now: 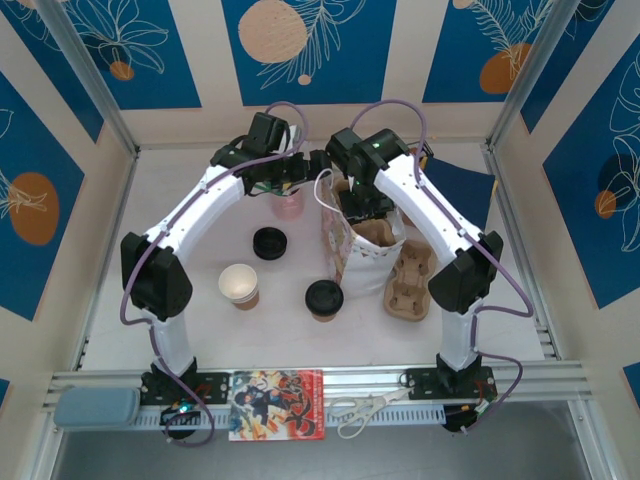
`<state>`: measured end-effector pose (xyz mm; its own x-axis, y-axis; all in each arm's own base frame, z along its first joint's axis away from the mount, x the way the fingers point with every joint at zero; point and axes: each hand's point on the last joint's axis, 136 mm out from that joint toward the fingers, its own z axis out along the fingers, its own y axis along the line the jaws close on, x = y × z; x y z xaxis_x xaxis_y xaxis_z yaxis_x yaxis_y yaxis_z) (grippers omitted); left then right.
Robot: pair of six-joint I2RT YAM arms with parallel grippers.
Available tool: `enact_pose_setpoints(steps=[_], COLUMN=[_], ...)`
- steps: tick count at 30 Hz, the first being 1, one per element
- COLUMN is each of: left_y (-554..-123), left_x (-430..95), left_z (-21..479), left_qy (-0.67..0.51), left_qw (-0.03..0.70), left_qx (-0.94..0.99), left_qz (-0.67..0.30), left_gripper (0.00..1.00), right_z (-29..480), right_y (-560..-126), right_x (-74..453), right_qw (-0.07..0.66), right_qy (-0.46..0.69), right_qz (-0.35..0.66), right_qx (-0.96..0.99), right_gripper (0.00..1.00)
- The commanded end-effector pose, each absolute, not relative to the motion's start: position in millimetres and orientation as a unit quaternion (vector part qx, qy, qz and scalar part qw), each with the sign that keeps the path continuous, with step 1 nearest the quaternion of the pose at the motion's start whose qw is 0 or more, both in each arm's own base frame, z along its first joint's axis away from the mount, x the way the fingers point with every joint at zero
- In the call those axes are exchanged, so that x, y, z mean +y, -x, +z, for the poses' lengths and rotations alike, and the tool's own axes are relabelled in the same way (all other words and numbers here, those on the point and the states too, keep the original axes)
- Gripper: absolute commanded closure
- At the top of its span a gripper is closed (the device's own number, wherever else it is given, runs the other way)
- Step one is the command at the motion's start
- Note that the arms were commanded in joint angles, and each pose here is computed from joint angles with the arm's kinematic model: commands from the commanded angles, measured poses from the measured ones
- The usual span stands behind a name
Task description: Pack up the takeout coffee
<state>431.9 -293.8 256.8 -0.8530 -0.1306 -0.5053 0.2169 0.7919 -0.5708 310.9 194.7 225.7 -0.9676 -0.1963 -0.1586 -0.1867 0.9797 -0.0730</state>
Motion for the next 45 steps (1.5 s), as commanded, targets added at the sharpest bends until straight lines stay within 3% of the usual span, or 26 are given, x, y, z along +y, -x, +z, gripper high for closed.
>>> enact_pose_setpoints(steps=[1,21,45], left_y=[-442,-426,-417], left_x=[-288,-293,-298], left_z=[264,274,277], left_qy=[-0.009,-0.009,-0.012], left_qw=[0.281,0.277,0.269], left_qx=[0.904,0.890,0.883], left_qz=[-0.321,-0.363,-0.384], left_gripper=[0.00,0.00,0.00], right_z=[237,222,202], right_y=[-300,-297,-281], right_x=[190,197,190], right_qw=[0.082,-0.004,-0.077], right_qy=[0.097,0.065,0.049], right_qz=[-0.013,0.034,0.005], right_qx=[0.992,0.997,0.996], right_gripper=[0.66,0.66,0.66])
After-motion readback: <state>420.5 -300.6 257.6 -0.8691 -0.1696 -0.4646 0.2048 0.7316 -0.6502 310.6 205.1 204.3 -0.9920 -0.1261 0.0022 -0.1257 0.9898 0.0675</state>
